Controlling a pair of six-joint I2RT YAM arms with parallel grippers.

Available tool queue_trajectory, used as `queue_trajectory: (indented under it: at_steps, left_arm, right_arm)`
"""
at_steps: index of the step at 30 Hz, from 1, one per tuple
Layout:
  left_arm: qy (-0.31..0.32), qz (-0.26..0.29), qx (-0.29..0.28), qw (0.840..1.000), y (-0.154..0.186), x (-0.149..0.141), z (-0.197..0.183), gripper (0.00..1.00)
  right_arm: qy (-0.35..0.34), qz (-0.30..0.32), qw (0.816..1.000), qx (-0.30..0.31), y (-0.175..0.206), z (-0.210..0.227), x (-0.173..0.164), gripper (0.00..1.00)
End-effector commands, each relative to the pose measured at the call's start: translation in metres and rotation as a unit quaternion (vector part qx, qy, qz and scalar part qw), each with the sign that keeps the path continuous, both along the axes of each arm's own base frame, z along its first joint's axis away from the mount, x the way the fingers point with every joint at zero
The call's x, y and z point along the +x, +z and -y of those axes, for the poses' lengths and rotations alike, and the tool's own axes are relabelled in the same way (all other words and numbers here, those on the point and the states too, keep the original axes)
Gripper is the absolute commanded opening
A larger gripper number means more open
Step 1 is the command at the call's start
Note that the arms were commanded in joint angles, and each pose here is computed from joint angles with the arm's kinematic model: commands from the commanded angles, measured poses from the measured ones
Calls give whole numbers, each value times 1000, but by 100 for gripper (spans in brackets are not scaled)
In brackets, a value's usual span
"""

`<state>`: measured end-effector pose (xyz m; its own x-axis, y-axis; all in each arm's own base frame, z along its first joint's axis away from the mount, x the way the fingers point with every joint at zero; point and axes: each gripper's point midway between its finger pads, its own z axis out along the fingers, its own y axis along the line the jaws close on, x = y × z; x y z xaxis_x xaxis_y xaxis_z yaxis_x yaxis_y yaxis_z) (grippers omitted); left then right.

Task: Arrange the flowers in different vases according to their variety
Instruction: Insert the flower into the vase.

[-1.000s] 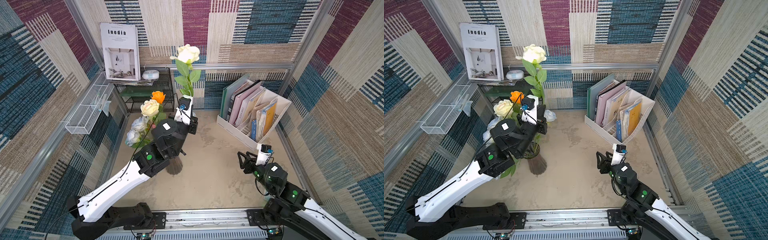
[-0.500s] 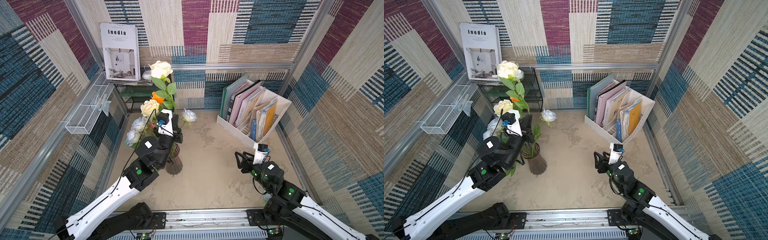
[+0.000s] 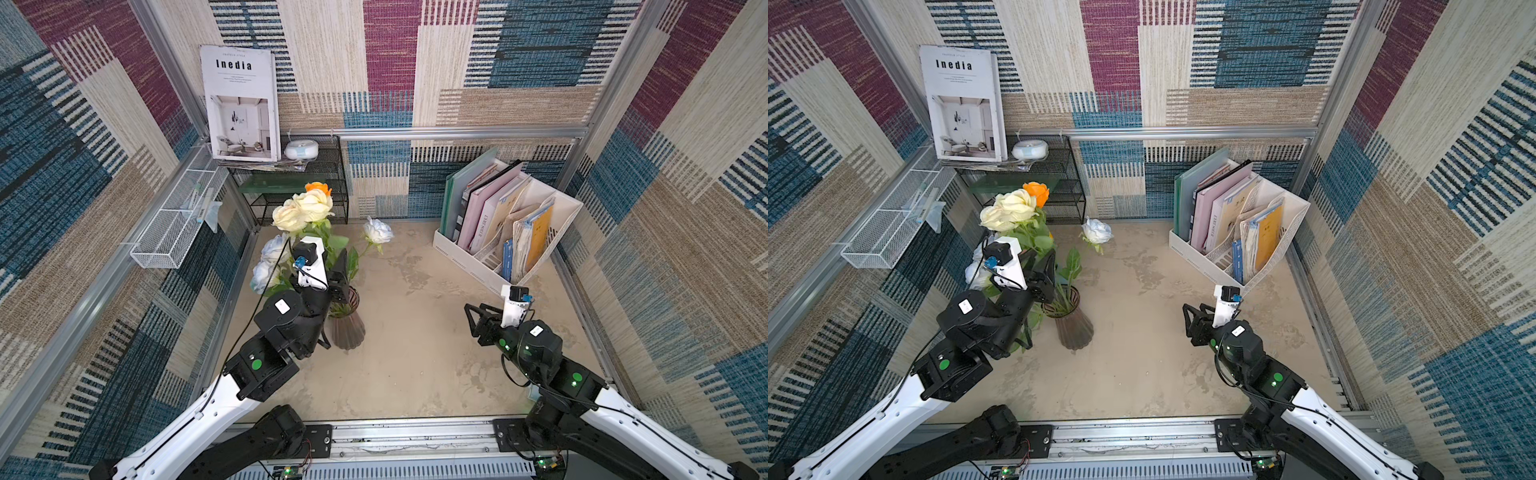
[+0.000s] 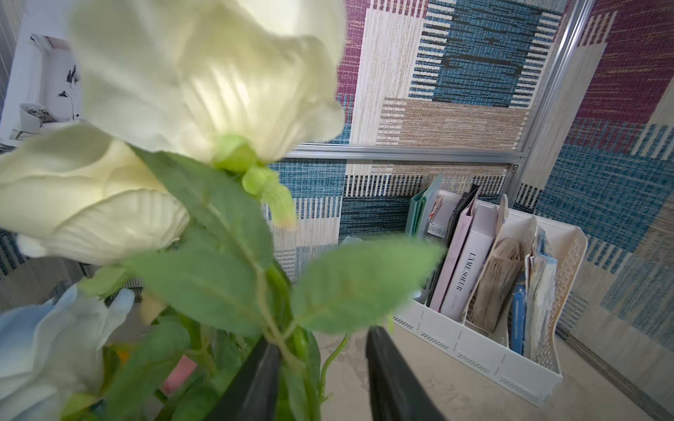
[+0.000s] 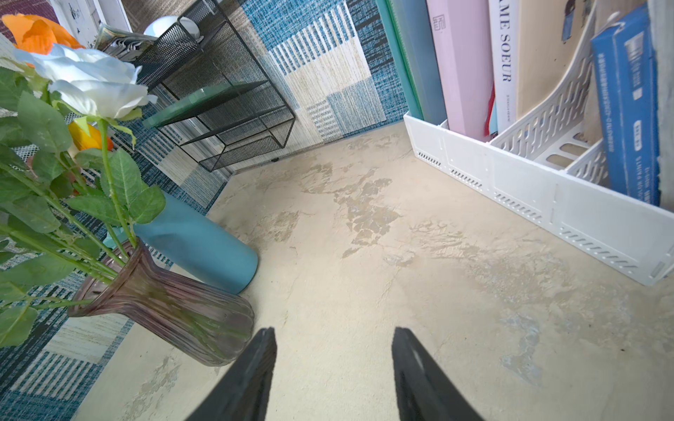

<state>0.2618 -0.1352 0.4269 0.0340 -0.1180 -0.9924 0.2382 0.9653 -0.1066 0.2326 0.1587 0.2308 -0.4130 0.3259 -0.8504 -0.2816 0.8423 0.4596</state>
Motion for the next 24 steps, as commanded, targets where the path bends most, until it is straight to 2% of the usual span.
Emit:
queue_trajectory:
  at_steps: [1, 6, 8, 13, 17, 19, 20, 21, 24]
  left_arm:
    - [-21, -46, -4, 999, -8, -10, -2, 62]
    - [-106, -84, -33, 990, 4, -41, 6, 69]
    - [-115, -90, -52, 988, 10, -53, -2, 71]
    - [-87, -71, -81, 990, 23, -78, -41, 75]
    - [10, -68, -80, 994, 25, -85, -90, 79]
    - [44, -56, -80, 994, 29, -87, -106, 85]
    - [46, -49, -72, 995, 31, -86, -106, 89]
    - [39, -47, -59, 996, 32, -83, -100, 99]
    - [3, -76, -24, 997, 27, -74, -75, 99]
  right_arm:
    - [11, 11, 1000, 17, 11, -7, 1, 57]
    - [18, 8, 1000, 16, 11, -10, 1, 57]
    - [19, 10, 1000, 14, 12, -11, 1, 58]
    - [24, 11, 1000, 11, 14, -12, 1, 59]
    - [29, 17, 999, 0, 18, -13, 1, 61]
    - [30, 19, 999, -8, 20, -13, 2, 62]
    - [31, 20, 999, -11, 21, -13, 2, 63]
    - [32, 21, 999, -15, 22, -14, 2, 63]
    - [36, 20, 999, -24, 23, -16, 3, 64]
